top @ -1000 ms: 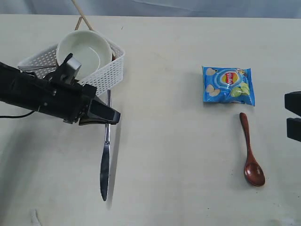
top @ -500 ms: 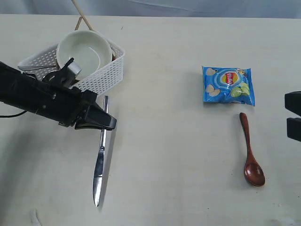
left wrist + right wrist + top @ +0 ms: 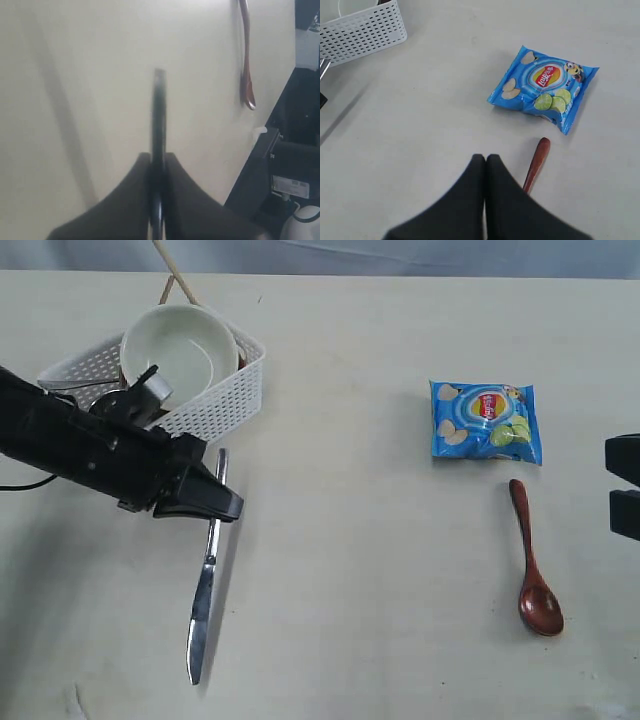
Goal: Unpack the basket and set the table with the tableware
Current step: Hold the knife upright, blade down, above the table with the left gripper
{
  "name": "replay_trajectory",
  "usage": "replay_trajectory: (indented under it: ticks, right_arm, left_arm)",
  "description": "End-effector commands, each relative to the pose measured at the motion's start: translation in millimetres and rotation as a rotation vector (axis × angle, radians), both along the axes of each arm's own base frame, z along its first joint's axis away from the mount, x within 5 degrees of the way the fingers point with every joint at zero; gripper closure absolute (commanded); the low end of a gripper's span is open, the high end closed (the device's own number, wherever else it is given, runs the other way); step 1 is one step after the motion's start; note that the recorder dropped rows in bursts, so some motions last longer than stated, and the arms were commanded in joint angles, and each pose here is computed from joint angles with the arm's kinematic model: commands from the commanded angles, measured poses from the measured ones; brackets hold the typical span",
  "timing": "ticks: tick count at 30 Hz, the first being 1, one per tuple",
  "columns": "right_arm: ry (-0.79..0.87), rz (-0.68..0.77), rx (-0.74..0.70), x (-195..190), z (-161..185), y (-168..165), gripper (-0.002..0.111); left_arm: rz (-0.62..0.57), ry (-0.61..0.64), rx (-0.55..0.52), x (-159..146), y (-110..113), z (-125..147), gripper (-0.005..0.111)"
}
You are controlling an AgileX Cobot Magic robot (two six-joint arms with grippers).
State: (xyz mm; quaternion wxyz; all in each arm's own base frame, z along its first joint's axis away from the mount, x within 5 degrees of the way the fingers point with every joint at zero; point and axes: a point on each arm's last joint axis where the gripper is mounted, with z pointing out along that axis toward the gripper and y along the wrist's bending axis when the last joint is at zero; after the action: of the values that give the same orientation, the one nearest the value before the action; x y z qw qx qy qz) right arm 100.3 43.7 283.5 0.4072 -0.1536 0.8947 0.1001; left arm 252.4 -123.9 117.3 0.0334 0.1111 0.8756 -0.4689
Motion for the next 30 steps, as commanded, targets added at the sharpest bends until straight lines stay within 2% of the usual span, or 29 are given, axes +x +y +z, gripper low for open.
replay_trajectory:
  ticks: [1,14,18,30]
  right_arm:
    - [-0.016,0.006,0.000,0,1,0,0.109]
    - [-0.018,0.008,-0.003,0,1,0,0.109]
    - [-0.018,0.008,-0.003,0,1,0,0.109]
    - [-0.016,0.008,-0.003,0,1,0,0.109]
  left_arm:
    - [0.033,0.043,0.063,-1,4,-8,0.107]
    - [0.047,0.067,0.091,-1,5,-18,0.107]
    - [0.010,0.087,0.061,-4,4,-15,0.107]
    - [0.040,-0.040,0.032,-14,6,22,0.107]
